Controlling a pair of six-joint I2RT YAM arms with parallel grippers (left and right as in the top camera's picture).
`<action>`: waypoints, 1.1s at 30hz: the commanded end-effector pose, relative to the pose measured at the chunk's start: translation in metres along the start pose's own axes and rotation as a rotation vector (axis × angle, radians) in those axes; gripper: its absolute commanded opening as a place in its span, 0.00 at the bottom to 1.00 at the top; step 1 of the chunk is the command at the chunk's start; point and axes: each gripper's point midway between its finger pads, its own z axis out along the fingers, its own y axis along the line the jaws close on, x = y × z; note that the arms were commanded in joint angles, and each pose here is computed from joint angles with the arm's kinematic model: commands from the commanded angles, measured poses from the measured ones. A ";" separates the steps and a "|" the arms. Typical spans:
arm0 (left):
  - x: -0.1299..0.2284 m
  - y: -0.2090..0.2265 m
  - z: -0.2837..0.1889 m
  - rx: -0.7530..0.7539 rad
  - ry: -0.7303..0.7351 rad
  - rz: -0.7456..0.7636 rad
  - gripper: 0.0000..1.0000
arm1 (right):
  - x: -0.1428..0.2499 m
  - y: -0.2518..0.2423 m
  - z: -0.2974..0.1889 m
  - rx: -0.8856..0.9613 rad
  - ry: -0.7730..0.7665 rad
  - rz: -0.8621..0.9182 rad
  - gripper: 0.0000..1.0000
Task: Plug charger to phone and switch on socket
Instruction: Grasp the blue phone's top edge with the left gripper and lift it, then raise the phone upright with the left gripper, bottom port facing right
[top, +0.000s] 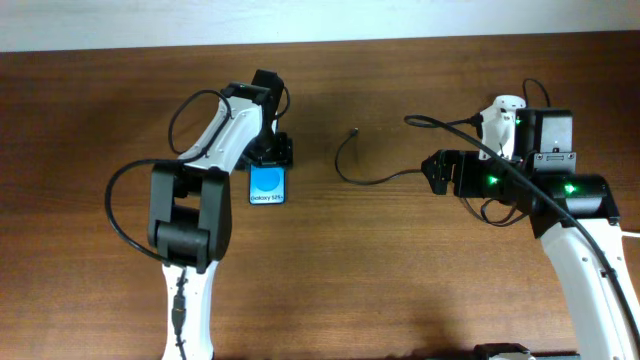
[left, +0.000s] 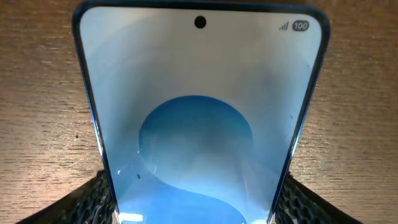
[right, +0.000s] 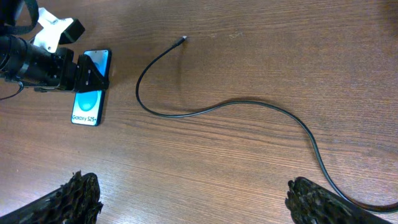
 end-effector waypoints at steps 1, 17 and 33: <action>-0.009 -0.008 -0.011 0.029 0.004 -0.002 0.63 | -0.007 0.005 -0.004 -0.007 -0.019 -0.006 0.99; -0.029 -0.029 -0.099 0.385 0.015 -0.179 0.00 | -0.020 0.008 0.007 -0.051 -0.039 0.201 1.00; -0.003 -0.014 -0.126 0.585 0.413 -0.888 0.00 | -0.059 0.075 0.110 -0.321 -0.007 0.396 0.72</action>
